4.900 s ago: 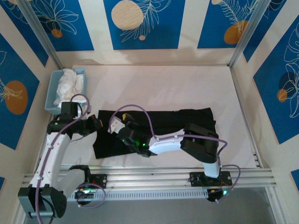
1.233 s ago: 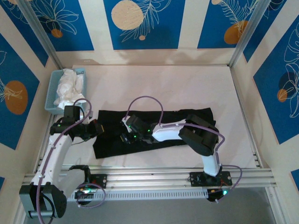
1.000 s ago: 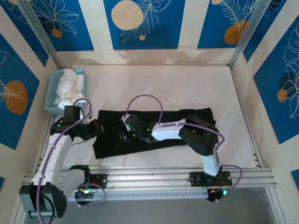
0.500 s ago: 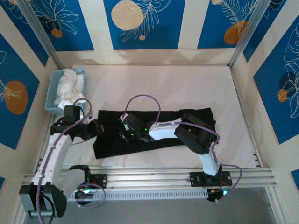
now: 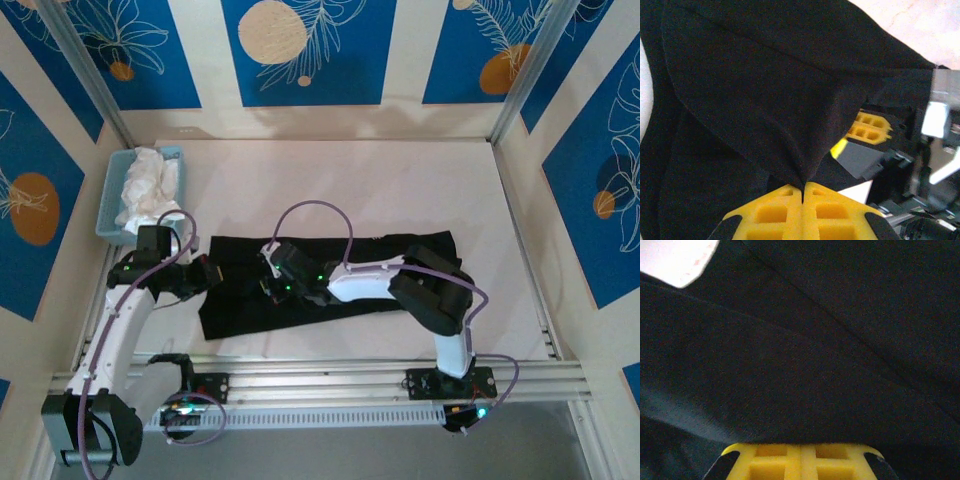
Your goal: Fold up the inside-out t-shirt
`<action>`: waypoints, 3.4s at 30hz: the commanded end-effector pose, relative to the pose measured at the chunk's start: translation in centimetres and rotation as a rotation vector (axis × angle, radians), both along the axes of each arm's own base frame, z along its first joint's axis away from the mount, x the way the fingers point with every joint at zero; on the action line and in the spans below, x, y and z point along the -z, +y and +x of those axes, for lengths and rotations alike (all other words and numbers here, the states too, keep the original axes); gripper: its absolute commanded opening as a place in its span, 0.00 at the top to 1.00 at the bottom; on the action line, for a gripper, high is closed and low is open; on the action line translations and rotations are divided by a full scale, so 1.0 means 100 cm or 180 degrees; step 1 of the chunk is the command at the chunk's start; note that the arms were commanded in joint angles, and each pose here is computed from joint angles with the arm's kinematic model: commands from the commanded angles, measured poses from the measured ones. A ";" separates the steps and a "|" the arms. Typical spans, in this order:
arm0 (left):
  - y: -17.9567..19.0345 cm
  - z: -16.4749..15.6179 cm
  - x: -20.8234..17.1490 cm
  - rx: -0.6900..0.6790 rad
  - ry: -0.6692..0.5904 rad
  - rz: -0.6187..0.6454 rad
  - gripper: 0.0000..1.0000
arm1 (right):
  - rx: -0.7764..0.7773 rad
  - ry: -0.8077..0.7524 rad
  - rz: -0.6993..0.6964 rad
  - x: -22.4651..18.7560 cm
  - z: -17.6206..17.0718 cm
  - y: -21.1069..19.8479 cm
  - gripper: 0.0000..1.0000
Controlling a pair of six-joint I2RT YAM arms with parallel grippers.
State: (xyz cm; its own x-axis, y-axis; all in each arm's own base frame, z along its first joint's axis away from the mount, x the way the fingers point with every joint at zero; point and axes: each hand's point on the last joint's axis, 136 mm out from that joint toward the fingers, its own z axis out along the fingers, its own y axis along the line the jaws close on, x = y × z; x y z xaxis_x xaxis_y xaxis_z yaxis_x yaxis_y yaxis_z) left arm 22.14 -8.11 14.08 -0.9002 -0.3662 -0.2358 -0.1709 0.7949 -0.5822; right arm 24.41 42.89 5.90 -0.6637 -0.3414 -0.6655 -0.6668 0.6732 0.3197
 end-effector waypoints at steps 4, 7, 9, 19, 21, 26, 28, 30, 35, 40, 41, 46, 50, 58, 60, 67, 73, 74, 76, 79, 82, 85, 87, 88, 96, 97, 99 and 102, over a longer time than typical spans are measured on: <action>0.002 0.003 -0.001 0.0003 -0.0042 0.0001 1.00 | -0.0090 0.0352 0.0226 -0.020 -0.030 -0.018 1.00; 0.003 0.000 0.003 -0.0021 0.0011 0.0010 1.00 | -0.0146 0.0633 0.0229 -0.019 -0.048 -0.026 1.00; 0.004 -0.003 0.007 -0.0029 0.0066 0.0027 1.00 | -0.0180 0.0793 0.0225 -0.019 -0.058 -0.030 1.00; 0.011 -0.018 0.017 -0.0066 0.0378 0.0190 0.78 | 0.0036 0.1613 -0.0206 0.002 -0.086 -0.063 1.00; 0.014 -0.018 0.017 -0.0091 0.0374 0.0255 0.67 | -0.0006 0.1763 -0.0282 0.009 -0.091 -0.066 0.96; 0.029 -0.013 0.010 -0.0198 0.0211 0.0537 0.52 | -0.0071 0.1862 -0.0421 0.009 -0.091 -0.077 0.77; 0.032 -0.005 0.003 -0.0274 0.0066 0.0557 0.49 | -0.0093 0.1796 -0.0358 -0.001 -0.083 -0.080 0.72; 0.030 0.006 -0.002 -0.0379 -0.0088 0.0470 0.45 | -0.0115 0.1635 -0.0296 -0.013 -0.073 -0.080 0.68; 0.031 0.035 0.013 -0.0691 -0.0331 0.0347 0.33 | -0.0213 0.1071 -0.0176 -0.038 -0.049 -0.074 0.60; 0.045 0.056 0.043 -0.0781 -0.0320 0.0727 0.21 | -0.0109 0.0910 0.0010 -0.046 -0.034 -0.070 0.45; 0.047 0.059 0.048 -0.0779 -0.0310 0.0809 0.17 | -0.0097 0.0913 0.0061 -0.047 -0.034 -0.071 0.43; 0.046 0.068 0.078 -0.0634 -0.0126 0.1031 0.11 | -0.0120 0.0904 0.0081 -0.044 -0.035 -0.074 0.38; 0.027 0.073 0.095 -0.0367 -0.0020 0.0884 0.11 | -0.0071 0.0877 0.0082 -0.043 -0.032 -0.082 0.38; -0.011 0.061 0.116 0.0101 0.0105 0.0822 0.20 | 0.0065 0.0994 0.0160 -0.032 -0.030 -0.090 0.38; -0.019 0.056 0.116 0.0191 0.0095 0.0787 0.26 | 0.0083 0.1024 0.0152 -0.029 -0.031 -0.091 0.38; -0.039 0.052 0.112 0.0381 -0.0069 0.0697 0.47 | 0.0081 0.1059 0.0148 -0.024 -0.030 -0.088 0.38; -0.043 0.048 0.130 0.0459 0.0008 0.0664 0.74 | 0.0098 0.1080 0.0130 -0.021 -0.031 -0.090 0.39; -0.043 0.048 0.130 0.0457 -0.0022 0.0649 0.81 | 0.0114 0.1079 0.0128 -0.021 -0.030 -0.091 0.39; -0.043 0.052 0.125 0.0438 -0.0117 0.0650 0.93 | 0.0135 0.1073 0.0131 -0.021 -0.031 -0.093 0.39; -0.036 0.059 0.113 0.0364 -0.0278 0.0756 1.00 | 0.0167 0.1006 0.0115 -0.025 -0.029 -0.096 0.39; -0.024 0.068 0.092 0.0303 -0.0434 0.0945 1.00 | 0.0220 0.0876 0.0089 -0.033 -0.022 -0.105 0.39; -0.003 0.072 0.071 0.0226 -0.0436 0.1246 1.00 | 0.0330 0.0763 0.0109 -0.043 -0.012 -0.119 0.39; 0.011 0.074 0.058 0.0162 -0.0389 0.1438 1.00 | 0.0417 0.0736 0.0164 -0.048 -0.004 -0.129 0.39; 0.017 0.075 0.052 0.0158 -0.0355 0.1546 1.00 | 0.0459 0.0720 0.0210 -0.052 0.001 -0.135 0.39; 0.082 0.083 -0.022 0.0499 -0.0083 0.2886 1.00 | 0.0815 0.0630 0.0490 -0.069 0.025 -0.177 0.39; 0.095 0.088 -0.038 0.0534 -0.0086 0.3177 1.00 | 0.0884 0.0640 0.0505 -0.068 0.027 -0.184 0.39; 0.122 0.098 -0.069 0.0560 -0.0097 0.3764 1.00 | 0.1032 0.0670 0.0539 -0.067 0.031 -0.199 0.39; 0.149 0.116 -0.101 0.0561 -0.0079 0.4334 1.00 | 0.1175 0.0675 0.0591 -0.066 0.033 -0.215 0.39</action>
State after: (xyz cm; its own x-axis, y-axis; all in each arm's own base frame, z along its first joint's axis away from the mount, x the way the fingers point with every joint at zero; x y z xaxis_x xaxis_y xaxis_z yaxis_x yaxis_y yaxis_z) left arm 34.51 1.88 21.18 -0.8575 0.1654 -0.4872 -0.0469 0.9178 0.3942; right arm 27.97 22.18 12.04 -0.8455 0.0247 -0.5334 -0.3140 0.7850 0.5340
